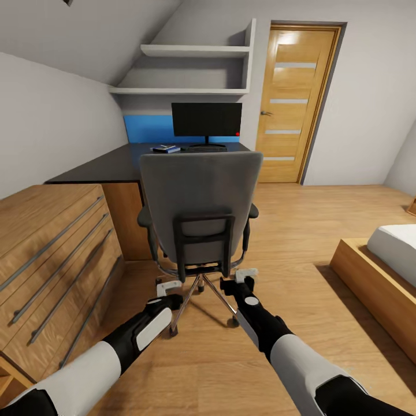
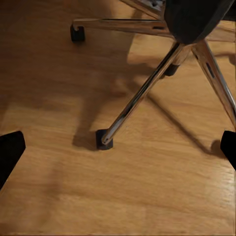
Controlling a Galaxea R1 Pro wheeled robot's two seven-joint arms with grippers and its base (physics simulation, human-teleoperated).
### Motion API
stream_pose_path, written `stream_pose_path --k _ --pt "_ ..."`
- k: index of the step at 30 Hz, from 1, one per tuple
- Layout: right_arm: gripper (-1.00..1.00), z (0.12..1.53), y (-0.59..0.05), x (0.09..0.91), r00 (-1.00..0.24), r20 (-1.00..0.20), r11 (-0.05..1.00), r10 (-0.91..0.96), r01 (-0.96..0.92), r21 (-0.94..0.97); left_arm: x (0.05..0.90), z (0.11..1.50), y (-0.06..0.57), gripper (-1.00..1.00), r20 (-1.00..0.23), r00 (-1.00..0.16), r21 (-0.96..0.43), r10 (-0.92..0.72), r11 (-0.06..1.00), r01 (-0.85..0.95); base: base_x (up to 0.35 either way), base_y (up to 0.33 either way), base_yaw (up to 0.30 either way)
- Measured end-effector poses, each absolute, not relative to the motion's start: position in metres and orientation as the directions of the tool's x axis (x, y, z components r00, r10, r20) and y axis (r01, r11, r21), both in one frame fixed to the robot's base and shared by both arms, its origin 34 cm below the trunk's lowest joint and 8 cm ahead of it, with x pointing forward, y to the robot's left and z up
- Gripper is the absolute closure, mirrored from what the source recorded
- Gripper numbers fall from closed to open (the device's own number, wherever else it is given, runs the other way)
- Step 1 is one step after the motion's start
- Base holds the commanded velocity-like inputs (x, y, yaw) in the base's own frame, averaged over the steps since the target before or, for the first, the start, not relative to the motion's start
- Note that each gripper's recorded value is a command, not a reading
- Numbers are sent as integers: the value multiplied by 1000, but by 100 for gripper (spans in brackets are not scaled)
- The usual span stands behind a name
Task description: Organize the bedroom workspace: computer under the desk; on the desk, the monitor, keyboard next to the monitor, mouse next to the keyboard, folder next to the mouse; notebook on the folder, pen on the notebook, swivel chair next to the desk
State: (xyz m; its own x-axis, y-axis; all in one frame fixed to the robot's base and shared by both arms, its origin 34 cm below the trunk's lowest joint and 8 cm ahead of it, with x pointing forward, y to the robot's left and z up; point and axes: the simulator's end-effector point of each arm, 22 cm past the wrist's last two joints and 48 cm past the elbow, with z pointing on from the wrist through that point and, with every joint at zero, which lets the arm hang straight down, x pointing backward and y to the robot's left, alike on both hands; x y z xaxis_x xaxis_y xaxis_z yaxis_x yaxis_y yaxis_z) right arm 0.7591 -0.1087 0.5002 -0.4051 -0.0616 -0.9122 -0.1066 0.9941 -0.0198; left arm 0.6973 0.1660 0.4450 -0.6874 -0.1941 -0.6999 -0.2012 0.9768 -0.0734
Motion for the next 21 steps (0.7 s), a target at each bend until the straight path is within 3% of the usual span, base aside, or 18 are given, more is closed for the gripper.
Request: stream_pose_path --k 6,16,21 --pt "-100 503 -108 760 -397 -916 994 -53 -106 -12 703 449 140 -100 -680 -700 -193 -217 975 -114 0 0 0" --pt "-100 506 -108 762 -376 -925 995 -47 -103 -8 717 466 135 -100 -728 -635 -247 -258 963 -109 1 0 0" --pt "-100 506 -108 761 -375 -926 994 -48 -105 -9 719 469 137 -100 -736 -622 -251 -267 961 -115 197 0 0"
